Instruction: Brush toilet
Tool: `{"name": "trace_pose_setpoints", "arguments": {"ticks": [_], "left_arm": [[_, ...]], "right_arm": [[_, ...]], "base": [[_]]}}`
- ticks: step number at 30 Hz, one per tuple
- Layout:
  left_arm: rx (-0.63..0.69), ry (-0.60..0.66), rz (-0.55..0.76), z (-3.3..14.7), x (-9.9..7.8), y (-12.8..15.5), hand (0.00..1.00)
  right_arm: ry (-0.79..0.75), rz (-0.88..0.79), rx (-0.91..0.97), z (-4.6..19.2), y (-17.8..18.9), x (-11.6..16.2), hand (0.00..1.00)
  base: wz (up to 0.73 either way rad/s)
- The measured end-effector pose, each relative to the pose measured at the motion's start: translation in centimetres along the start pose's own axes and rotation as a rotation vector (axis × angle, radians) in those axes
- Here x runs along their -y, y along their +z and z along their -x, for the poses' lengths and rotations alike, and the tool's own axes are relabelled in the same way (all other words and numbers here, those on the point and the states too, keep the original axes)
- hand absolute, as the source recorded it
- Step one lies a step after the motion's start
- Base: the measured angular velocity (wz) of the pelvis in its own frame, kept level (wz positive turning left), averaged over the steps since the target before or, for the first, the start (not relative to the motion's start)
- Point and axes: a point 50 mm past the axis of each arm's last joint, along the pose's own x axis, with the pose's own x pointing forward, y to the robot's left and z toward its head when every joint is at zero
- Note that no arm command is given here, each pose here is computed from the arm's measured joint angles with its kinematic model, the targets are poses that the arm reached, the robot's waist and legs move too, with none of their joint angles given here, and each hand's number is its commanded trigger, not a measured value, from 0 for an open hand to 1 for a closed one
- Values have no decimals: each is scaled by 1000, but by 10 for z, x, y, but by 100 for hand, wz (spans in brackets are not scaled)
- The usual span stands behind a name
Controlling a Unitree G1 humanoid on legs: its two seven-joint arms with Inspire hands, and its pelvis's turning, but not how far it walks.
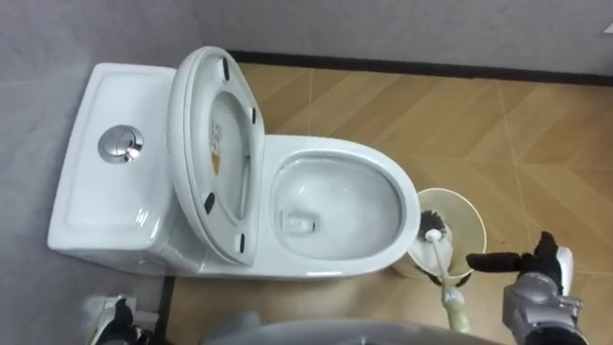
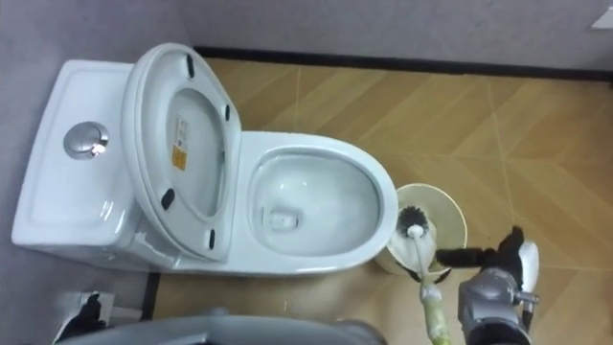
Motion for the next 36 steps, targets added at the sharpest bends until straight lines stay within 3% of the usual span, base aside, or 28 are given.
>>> {"name": "trace_pose_setpoints", "arguments": {"ticks": [9,19,26,36], "left_arm": [[165,2,44,-6,-5,50,0],[420,-8,67,-1,-12,147,0],[516,7,75,8,-14,181,0],[607,-14,140,19,-15,210,0]], "right_arm": [[-24,-9,-8,-12,18,11,0],[-6,-15,-8,-15,45,2,0],[0,-69,15,-16,68,2,0],[25,-7,66,-16,77,0,0]], "base": [[2],[-1],[6],[10]]}}
